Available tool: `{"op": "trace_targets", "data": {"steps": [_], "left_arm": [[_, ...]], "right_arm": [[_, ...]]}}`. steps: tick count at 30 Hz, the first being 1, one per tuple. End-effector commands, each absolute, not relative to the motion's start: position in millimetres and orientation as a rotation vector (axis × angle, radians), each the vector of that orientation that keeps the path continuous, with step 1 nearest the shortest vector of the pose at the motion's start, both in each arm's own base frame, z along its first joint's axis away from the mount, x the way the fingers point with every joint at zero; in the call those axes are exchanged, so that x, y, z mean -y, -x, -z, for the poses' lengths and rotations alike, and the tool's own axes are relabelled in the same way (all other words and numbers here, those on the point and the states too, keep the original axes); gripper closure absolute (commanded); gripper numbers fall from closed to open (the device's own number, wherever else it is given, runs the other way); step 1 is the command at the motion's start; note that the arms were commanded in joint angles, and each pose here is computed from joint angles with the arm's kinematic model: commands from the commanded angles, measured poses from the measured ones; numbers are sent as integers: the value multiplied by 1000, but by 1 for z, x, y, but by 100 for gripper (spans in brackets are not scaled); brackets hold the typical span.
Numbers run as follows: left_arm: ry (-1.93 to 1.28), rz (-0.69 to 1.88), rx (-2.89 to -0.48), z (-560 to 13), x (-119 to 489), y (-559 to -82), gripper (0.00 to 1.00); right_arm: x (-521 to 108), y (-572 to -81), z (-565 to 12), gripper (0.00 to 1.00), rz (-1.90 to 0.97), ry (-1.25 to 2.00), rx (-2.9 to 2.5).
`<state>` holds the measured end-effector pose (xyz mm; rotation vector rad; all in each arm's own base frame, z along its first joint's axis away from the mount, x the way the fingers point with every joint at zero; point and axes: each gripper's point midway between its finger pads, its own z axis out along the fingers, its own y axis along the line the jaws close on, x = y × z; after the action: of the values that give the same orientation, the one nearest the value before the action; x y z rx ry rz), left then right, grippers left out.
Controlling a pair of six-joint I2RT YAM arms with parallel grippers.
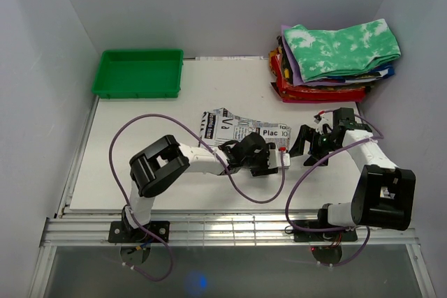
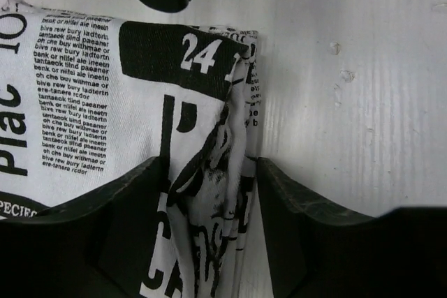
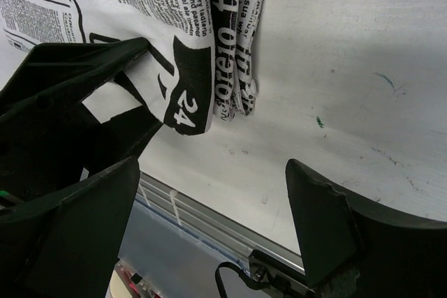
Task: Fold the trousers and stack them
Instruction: Neatly place the folded trousers to the corner
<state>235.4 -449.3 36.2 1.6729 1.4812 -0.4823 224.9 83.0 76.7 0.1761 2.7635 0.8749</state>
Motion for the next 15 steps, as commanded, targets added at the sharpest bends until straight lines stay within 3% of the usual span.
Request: {"op": "trace_targets", "data": {"steps": [1,6,13,15], "left_arm": [[-1708,511,-1534,-19,443,-236,36],[-1685,559,-1591,-16,438,-243,66],[-1583,805,-1681,-49,438,-246,99],[-1552,861,-1687,-60,440,-252,100]], "right_arm": [[-85,-238,-84,10,-904,-165,-2713],[-90,-240,-81,10,-946,-174,-2688],[-102,-256,-82,10,-1015,-208,-2596],[-107,-256,-77,10,-1040,-251,-2608]]}}
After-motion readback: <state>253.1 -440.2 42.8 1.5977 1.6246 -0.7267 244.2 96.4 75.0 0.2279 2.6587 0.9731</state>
